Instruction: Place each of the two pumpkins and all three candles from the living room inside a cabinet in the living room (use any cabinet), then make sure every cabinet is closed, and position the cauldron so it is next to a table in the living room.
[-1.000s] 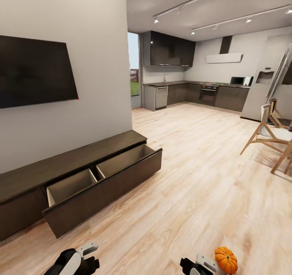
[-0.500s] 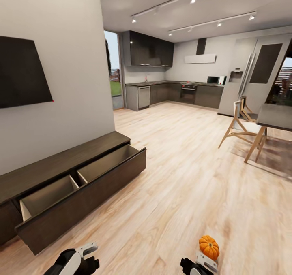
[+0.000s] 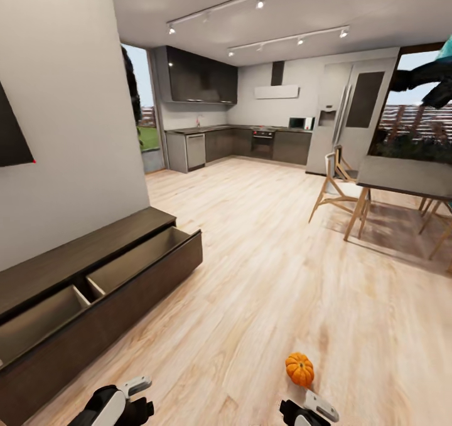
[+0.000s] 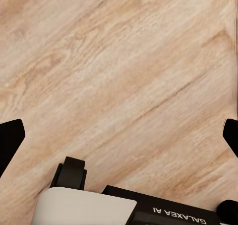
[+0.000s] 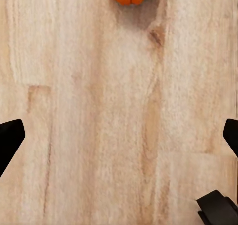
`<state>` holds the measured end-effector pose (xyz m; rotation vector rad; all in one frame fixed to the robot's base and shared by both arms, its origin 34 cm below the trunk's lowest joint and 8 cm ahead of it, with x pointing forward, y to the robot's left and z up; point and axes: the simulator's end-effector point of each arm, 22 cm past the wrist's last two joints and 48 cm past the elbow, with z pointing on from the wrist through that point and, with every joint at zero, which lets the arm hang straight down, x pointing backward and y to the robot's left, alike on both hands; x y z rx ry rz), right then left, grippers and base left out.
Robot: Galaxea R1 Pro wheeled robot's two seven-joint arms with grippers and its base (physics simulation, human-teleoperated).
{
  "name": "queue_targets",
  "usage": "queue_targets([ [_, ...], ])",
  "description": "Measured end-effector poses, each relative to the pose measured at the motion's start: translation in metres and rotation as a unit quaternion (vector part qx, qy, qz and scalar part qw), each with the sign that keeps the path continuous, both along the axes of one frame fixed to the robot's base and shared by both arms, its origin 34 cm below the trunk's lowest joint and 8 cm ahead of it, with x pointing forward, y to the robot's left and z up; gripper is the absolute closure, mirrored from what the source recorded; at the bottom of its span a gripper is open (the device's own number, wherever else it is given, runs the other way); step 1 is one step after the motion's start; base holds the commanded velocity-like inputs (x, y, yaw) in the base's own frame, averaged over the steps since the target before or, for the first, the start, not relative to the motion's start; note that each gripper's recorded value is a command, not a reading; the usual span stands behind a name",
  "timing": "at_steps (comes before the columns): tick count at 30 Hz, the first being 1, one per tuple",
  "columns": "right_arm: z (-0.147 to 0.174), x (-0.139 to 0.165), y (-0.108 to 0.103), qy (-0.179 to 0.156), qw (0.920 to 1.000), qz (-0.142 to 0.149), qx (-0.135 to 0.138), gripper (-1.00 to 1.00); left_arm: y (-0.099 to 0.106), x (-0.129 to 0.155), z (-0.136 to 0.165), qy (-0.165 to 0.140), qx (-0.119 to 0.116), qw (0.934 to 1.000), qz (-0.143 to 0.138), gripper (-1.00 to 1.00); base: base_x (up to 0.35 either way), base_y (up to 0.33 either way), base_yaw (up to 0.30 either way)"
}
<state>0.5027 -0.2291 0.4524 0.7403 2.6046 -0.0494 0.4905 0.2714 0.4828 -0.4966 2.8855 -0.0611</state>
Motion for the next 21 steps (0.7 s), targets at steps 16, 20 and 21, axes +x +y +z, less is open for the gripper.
queue_targets([
  [16,0.0002,0.0007,-0.0024,-0.001,1.0000,-0.002,-0.001,-1.00,-0.0008,0.0000,0.0000,0.000,0.000,1.0000,0.000,-1.00,0.000,0.000,-0.288],
  [20,0.0000,0.0003,-0.0026,0.000,1.0000,-0.002,0.000,-1.00,-0.0011,-0.0001,-0.0001,0.000,-0.001,1.0000,-0.001,-1.00,0.000,0.000,-0.288],
  [21,0.0000,0.0002,-0.0026,0.000,1.0000,-0.002,0.000,-1.00,-0.0012,0.0000,-0.0001,0.000,-0.001,1.0000,-0.001,-1.00,0.000,0.000,-0.288],
])
